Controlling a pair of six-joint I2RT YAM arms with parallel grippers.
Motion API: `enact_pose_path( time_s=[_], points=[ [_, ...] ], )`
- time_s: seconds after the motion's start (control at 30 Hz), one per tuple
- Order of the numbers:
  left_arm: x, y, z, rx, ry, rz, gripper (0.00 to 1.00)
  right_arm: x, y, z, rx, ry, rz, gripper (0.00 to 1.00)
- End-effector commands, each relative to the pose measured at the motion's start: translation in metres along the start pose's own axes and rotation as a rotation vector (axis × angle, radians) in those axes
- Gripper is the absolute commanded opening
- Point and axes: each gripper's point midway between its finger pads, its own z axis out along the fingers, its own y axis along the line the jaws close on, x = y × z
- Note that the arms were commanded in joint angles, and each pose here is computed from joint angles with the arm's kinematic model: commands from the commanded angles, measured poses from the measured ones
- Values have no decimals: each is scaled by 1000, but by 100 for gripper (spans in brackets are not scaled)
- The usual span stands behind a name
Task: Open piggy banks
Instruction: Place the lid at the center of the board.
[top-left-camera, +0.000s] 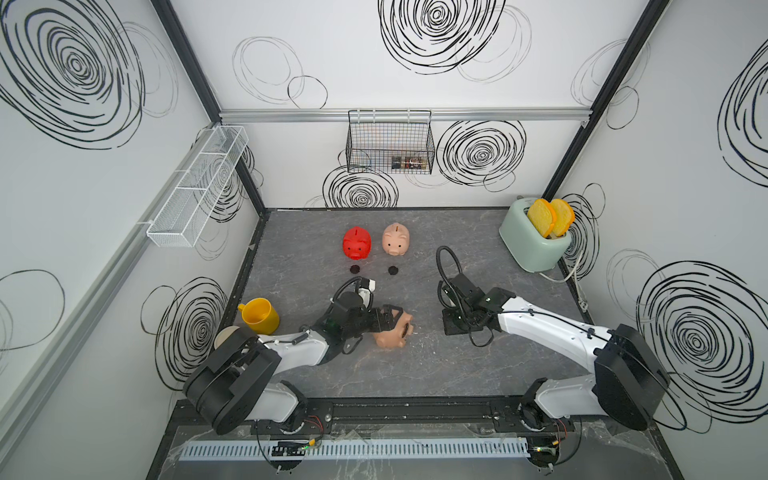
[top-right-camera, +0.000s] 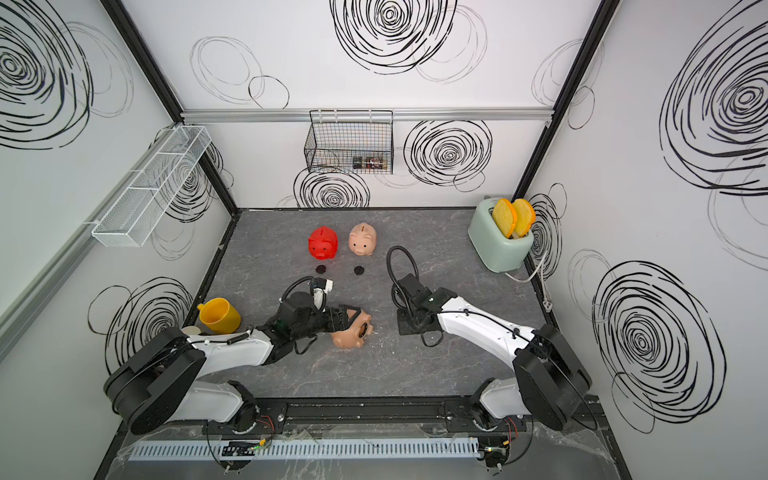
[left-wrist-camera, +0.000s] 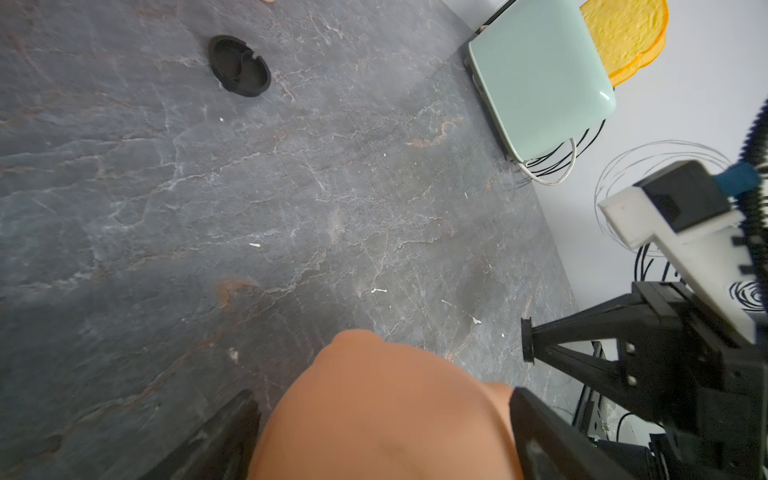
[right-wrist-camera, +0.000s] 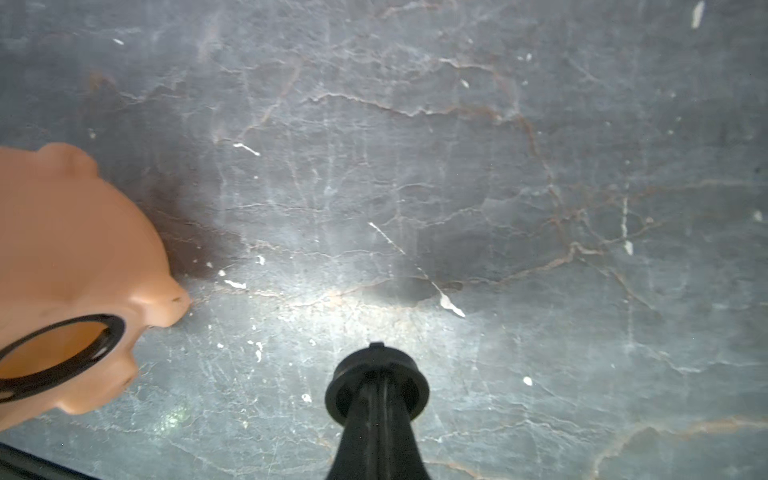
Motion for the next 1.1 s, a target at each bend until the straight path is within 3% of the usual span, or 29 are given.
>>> enact_pose_path(
  time_s=[0.0, 0.23, 0.67, 1.07],
  points=[
    [43, 48, -5, -196, 141, -7, 96, 21, -15, 6, 50, 92, 28, 0],
    [43, 44, -4, -191, 142, -3, 96, 31, -37, 20, 129, 156, 68, 0],
    [43, 42, -3, -194, 144, -2, 96, 36, -41, 31, 98, 184, 115, 1],
    [42, 38, -4, -187, 148, 5, 96, 39, -43, 34, 108, 197, 122, 12]
  ],
)
